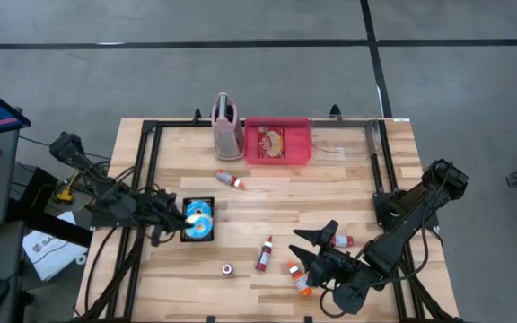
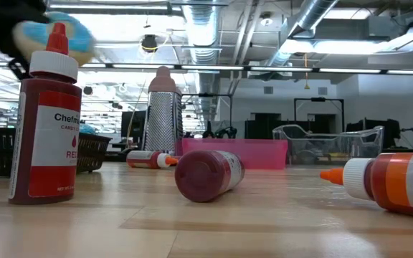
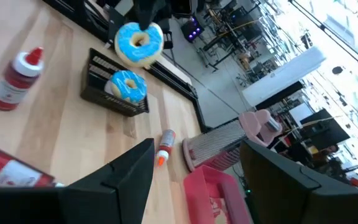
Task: Pick & Place Food Item
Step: Put the light blue donut into the black bin
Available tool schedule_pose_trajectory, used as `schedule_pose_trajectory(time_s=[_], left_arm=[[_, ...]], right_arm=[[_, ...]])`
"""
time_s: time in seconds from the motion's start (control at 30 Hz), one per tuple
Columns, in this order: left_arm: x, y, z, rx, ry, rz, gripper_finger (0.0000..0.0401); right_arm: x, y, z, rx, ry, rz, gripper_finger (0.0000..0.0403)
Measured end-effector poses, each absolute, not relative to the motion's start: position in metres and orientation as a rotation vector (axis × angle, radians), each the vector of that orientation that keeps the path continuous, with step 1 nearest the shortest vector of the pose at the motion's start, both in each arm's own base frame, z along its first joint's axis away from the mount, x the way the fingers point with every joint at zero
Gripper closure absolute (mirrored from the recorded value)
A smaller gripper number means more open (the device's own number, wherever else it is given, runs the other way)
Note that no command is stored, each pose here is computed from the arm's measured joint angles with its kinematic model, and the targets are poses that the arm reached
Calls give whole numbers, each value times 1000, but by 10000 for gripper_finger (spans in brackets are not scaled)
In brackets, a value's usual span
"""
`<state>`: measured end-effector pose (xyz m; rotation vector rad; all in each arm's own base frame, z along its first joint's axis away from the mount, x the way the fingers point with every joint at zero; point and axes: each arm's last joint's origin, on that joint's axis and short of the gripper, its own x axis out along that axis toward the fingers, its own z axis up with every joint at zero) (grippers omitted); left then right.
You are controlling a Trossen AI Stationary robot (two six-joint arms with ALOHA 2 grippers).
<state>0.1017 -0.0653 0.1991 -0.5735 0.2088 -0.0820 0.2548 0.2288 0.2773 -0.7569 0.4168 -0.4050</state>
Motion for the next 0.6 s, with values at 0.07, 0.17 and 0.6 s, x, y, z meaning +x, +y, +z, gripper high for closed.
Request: schedule_pose_trajectory(time_s=[0.07,0.17,0.6], left_arm=[[95,-65,196,-577,256,-115,363],[89,-63,189,-586,329,-104,371],[88,-61,173,-465,444,-3,372]], right_arm=[[255,229,277,-747,415,-403,172],[254,230,277,-742,413,-403,172],[254,230,278,-728,405,-403,172]])
